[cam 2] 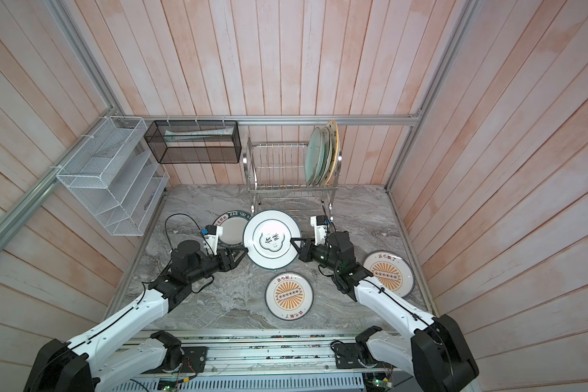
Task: Load plates into a dish rack
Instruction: Pick up the plate from the center of the table, then place the plate on the dish rack.
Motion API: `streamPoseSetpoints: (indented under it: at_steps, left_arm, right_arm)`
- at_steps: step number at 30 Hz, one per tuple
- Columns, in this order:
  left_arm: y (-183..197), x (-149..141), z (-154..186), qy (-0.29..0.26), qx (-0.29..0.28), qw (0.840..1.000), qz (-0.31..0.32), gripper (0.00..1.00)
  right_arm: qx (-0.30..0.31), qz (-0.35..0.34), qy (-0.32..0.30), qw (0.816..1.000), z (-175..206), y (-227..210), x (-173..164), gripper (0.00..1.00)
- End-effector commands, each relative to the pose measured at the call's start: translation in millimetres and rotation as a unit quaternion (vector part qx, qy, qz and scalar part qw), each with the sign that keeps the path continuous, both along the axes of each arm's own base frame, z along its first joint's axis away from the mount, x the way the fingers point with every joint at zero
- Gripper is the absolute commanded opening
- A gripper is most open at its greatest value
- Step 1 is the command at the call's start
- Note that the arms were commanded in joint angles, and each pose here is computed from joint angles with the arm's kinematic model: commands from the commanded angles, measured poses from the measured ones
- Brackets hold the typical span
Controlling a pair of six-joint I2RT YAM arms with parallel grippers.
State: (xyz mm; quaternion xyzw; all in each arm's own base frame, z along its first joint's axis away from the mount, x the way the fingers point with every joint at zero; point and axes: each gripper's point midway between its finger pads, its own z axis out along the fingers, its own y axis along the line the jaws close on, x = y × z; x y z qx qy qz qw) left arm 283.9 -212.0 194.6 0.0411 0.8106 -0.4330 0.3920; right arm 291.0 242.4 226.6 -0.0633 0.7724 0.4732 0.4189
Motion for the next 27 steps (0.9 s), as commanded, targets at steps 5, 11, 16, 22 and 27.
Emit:
streamPoseSetpoints:
  at_steps: [5,11,16,22,27]
  left_arm:
    - [-12.8,3.5,32.1,-0.051,-0.034,0.998,-0.033,0.6]
    - [-11.5,4.6,33.6,-0.052,-0.072,0.996,-0.018,0.55]
    - [-5.5,6.5,35.2,-0.06,-0.095,0.994,0.008,0.53]
    - [-4.5,6.7,40.1,-0.069,-0.105,0.992,0.013,0.5]
    - [-2.4,7.9,43.4,-0.076,-0.123,0.989,0.027,0.43]
  right_arm:
    - [0.041,0.018,-0.059,0.997,34.7,2.8,-4.3,0.0]
    - [0.062,0.031,-0.058,0.996,36.3,7.7,-5.1,0.0]
    - [0.069,0.033,-0.056,0.995,34.0,9.2,-4.3,0.0]
    - [0.082,0.049,-0.05,0.994,32.1,14.5,-6.1,0.0]
    - [0.094,0.058,-0.046,0.993,30.1,20.6,-6.8,0.0]
